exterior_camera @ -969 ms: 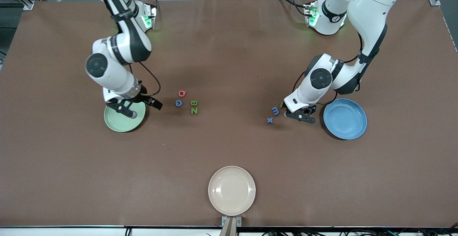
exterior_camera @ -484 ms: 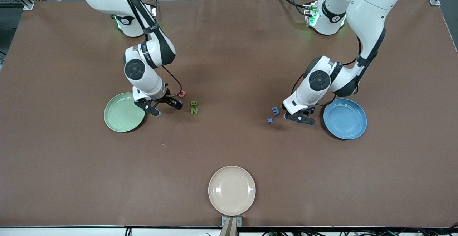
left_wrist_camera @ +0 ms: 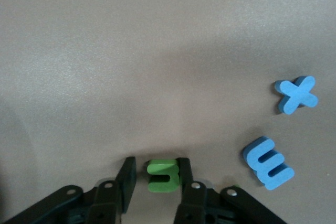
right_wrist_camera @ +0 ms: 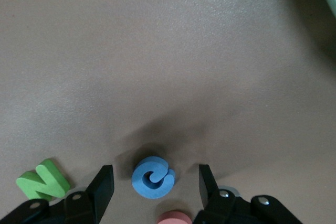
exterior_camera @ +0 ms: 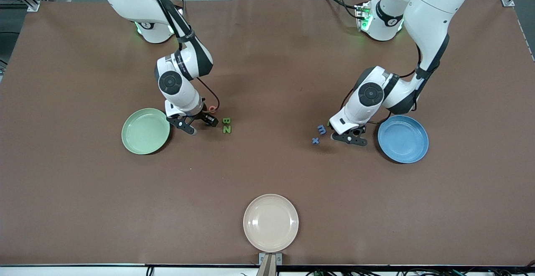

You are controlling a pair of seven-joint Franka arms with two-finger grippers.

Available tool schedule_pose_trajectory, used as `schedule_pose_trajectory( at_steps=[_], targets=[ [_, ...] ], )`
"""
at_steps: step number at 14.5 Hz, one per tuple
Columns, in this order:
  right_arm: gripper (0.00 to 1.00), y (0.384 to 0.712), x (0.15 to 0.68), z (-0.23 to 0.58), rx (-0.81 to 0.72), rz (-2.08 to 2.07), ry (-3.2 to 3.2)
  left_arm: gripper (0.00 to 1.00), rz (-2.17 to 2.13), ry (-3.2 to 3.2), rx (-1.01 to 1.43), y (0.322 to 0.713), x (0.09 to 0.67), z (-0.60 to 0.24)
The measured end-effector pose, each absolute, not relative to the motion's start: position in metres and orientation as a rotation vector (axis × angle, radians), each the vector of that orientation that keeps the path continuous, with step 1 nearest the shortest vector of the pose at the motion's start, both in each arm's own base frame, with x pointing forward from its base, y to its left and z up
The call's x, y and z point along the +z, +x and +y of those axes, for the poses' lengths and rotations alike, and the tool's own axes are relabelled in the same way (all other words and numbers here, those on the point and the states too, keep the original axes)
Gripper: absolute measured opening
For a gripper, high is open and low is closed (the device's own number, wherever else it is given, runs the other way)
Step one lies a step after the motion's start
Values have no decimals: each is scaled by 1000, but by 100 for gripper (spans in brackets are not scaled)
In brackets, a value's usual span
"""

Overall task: Sort upper and lower case letters into plates
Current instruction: 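Grasp the green n with the left gripper while the right gripper grasps the blue c, then drop the n into the blue plate while the right gripper drops c into green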

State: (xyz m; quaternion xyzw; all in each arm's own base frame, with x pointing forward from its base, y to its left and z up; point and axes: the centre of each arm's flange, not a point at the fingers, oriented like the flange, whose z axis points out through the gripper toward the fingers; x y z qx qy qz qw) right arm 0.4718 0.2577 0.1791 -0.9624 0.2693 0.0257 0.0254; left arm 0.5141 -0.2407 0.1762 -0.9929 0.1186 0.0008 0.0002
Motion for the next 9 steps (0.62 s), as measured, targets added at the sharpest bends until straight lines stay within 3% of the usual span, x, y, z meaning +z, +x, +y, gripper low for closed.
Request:
schedule_pose_trajectory(
  at_steps=[1,2,3,5,9],
  targets=[
    [69,471,179,258,80,834,-2976,28,350,-3122,0,515,177,-241],
    [62,471,178,259,83,835,-2977,28,335,-3123,-1,515,177,-241],
    [62,470,178,261,85,833,-2978,28,329,-3124,-1,515,177,-241],
    [48,468,176,263,89,834,-2981,28,313,-3125,-2,515,177,-241],
    [36,469,177,261,92,841,-2981,28,267,-3104,-28,530,201,-223]
  ],
)
